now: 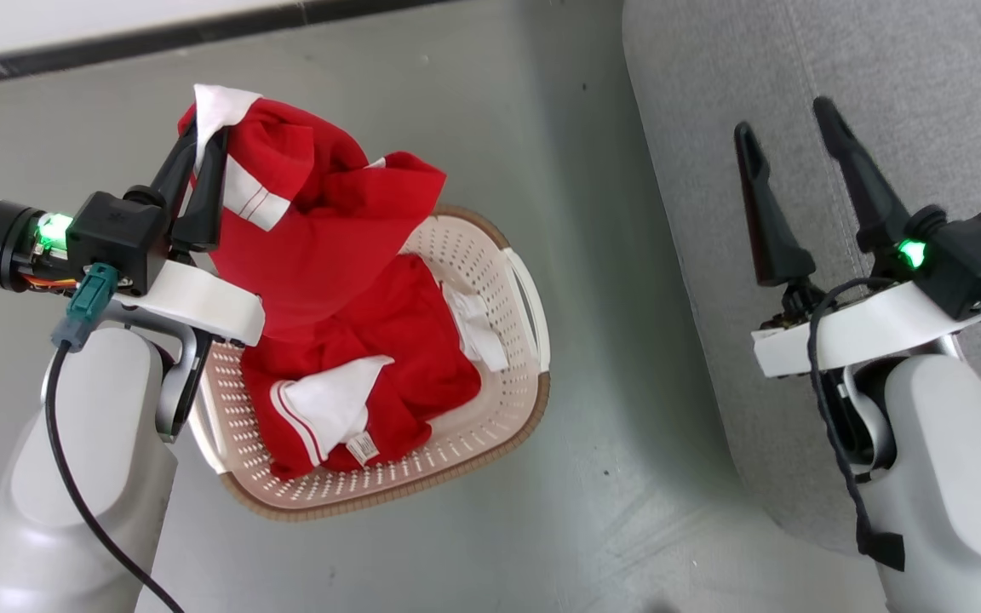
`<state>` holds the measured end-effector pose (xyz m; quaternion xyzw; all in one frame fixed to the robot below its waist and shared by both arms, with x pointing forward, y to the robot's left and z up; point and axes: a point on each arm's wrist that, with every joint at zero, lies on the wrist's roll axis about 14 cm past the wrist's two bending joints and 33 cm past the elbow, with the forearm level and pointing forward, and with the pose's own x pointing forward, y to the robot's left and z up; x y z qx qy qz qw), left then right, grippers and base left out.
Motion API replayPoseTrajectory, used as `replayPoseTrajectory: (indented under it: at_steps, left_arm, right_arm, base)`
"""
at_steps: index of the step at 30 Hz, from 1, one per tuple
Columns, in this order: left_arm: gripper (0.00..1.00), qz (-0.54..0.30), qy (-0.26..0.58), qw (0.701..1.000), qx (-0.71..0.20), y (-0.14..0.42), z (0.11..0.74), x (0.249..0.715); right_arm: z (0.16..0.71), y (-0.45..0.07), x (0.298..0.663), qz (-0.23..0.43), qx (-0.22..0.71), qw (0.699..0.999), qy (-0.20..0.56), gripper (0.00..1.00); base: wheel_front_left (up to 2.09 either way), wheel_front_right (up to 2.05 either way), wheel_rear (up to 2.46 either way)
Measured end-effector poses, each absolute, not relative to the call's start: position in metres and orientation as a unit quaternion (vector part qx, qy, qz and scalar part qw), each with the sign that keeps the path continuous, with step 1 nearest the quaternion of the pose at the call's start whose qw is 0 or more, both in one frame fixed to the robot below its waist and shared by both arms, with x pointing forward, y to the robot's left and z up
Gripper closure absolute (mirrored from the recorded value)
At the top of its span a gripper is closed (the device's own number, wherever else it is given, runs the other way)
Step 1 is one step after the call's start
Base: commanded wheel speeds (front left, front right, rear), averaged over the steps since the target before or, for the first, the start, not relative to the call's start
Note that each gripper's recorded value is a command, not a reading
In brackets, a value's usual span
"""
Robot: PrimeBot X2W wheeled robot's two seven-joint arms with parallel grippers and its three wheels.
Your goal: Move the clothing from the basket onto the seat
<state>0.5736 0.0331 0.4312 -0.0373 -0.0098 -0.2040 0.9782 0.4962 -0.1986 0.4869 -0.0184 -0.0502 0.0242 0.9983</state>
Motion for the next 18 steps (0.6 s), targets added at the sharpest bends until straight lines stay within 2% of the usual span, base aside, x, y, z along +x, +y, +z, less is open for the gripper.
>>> replayPoseTrajectory:
  at_steps: [18]
  left_arm:
    - [1.00,-0.242,-0.118,0.963,-0.028,0.029,0.566,0.536]
  right_arm:
    - [0.511,-0.147,0.453,0.104,-0.043,0.992,-0.057,0.00]
  base:
    - [0.00,0.00,0.00]
